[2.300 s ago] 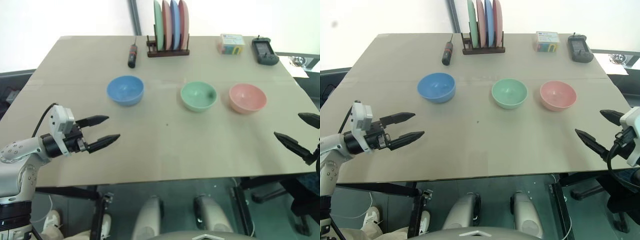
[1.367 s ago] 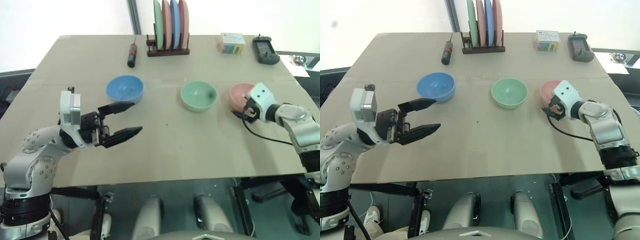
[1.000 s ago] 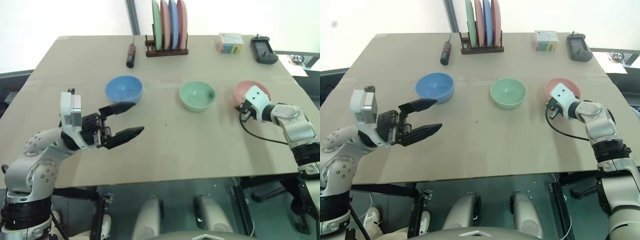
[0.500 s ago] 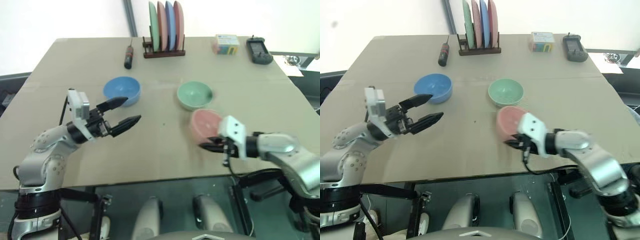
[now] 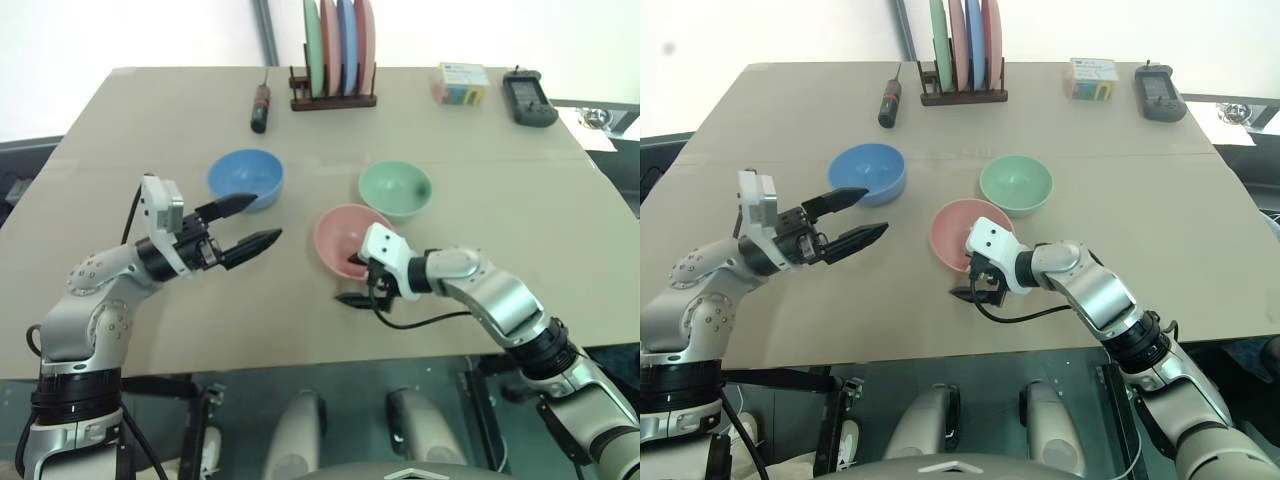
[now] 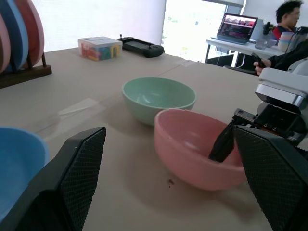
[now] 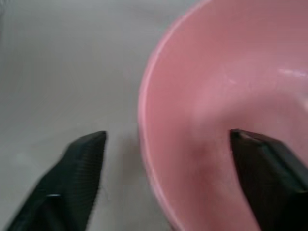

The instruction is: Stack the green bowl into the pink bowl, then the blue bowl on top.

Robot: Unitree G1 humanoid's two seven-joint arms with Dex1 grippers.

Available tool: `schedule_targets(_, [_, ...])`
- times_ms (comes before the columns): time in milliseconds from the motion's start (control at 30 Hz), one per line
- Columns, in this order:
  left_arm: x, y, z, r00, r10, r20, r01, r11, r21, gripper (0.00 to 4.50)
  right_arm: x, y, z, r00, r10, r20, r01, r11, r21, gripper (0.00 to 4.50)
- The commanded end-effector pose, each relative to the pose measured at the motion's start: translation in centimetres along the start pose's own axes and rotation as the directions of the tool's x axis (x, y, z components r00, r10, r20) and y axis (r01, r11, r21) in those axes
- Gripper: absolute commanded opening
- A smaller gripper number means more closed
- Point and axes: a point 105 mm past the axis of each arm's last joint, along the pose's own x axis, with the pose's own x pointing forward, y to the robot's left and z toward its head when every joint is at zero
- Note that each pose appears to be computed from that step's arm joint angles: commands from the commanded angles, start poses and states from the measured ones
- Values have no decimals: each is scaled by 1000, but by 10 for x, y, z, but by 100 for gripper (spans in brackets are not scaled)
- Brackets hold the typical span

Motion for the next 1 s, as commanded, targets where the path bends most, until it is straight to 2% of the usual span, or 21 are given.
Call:
schedule_targets(33, [-8,-16,24,992,-95,80,93,995,18,450,-43,1,59,981,7,195,21,990,-141,447])
schedule_targets(133, [-16,-30,28,978,-180,103,183,983,-22,450,-82,-9,80,972,-9,237,57,979,-198,447])
schedule_targets(267, [-23,-33,28,978,-187,96,192,980,-43,450,-94,-52,62,977,-179,119,209,924,-322,447])
schedule_targets(400, [-36,-39,24,981,-191,46,193,980,-43,450,-86,-95,25,964,-266,-5,235,859,-455,447])
schedule_targets(700, [-94,-44,33,988,-151,-30,148,986,-70,450,-52,-123,-6,970,-229,-82,148,824,-547,447])
schedule_targets(733, [-97,-44,33,989,-142,-37,139,988,-73,450,-50,-125,-8,969,-231,-89,145,821,-552,409])
schedule_targets(767, [-100,-44,32,991,-129,-41,126,989,-73,450,-49,-126,-12,969,-227,-101,135,822,-553,409])
schedule_targets(833, [-103,-44,31,992,-115,-44,112,991,-72,450,-47,-130,-17,967,-225,-123,119,817,-564,354])
schedule_targets(900, [-102,-46,31,993,-108,-37,106,992,-71,450,-46,-132,-21,965,-224,-135,109,813,-572,273])
schedule_targets(933, [-100,-47,31,994,-106,-32,103,992,-71,450,-46,-133,-21,965,-222,-137,106,812,-574,210])
schedule_targets(1000, [-98,-49,30,994,-102,-27,100,992,-73,450,-45,-135,-22,965,-224,-139,104,808,-580,147])
